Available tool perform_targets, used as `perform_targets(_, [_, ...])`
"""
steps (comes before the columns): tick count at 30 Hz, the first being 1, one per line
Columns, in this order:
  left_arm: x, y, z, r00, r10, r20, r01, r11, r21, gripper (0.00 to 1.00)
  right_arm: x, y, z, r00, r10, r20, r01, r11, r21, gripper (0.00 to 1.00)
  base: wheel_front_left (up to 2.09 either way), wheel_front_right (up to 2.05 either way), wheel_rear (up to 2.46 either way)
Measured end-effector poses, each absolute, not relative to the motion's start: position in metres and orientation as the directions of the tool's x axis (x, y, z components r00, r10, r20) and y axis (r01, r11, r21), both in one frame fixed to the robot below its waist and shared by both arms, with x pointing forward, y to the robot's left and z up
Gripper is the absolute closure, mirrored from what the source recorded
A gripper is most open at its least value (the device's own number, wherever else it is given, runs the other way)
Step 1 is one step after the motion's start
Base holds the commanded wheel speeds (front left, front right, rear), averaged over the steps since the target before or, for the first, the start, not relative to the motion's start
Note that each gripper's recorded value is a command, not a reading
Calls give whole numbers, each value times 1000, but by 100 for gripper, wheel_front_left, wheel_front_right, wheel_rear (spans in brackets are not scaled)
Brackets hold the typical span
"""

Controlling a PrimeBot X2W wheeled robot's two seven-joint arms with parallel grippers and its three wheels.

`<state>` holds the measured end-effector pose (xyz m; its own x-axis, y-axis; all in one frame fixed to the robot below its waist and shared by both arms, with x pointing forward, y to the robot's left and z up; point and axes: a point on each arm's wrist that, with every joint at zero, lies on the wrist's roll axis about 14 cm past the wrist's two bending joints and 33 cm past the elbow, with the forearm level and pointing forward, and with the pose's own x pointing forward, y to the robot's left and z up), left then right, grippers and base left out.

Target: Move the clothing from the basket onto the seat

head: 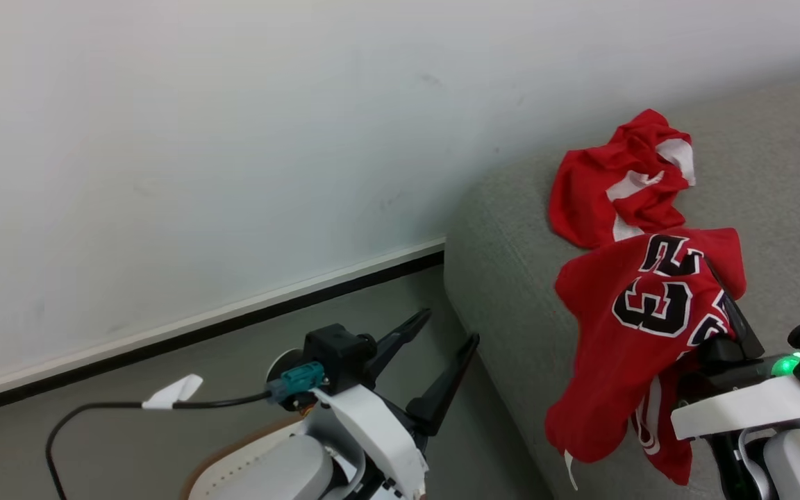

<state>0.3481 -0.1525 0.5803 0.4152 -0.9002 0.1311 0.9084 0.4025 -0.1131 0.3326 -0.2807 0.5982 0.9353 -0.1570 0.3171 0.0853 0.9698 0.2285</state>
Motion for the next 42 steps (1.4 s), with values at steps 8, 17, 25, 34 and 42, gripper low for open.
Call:
perform_targets(8, [340, -175, 571, 348, -929, 128, 935, 332, -127, 0, 304, -311, 589, 917, -267, 298, 198, 950, 243, 100, 0, 0, 0])
perform_targets(17, [344, -181, 561, 319, -942, 105, 943, 304, -135, 0, 312, -333, 594, 898, -322, 299, 240, 930, 280, 100, 0, 0, 0])
perform_targets(25, [386, -170, 545, 329, -941, 84, 939, 316, -140, 0, 367, -362, 628, 880, -318, 352, 255, 943, 216, 100, 0, 0, 0])
perform_targets(34, [440, -149, 500, 368, -929, 44, 918, 355, -174, 0, 432, -420, 626, 862, -388, 328, 361, 922, 143, 100, 0, 0, 0])
perform_targets(42, [473, -131, 454, 414, -910, 5, 885, 401, -235, 0, 473, -468, 585, 850, -476, 224, 477, 877, 56, 100, 0, 0, 0])
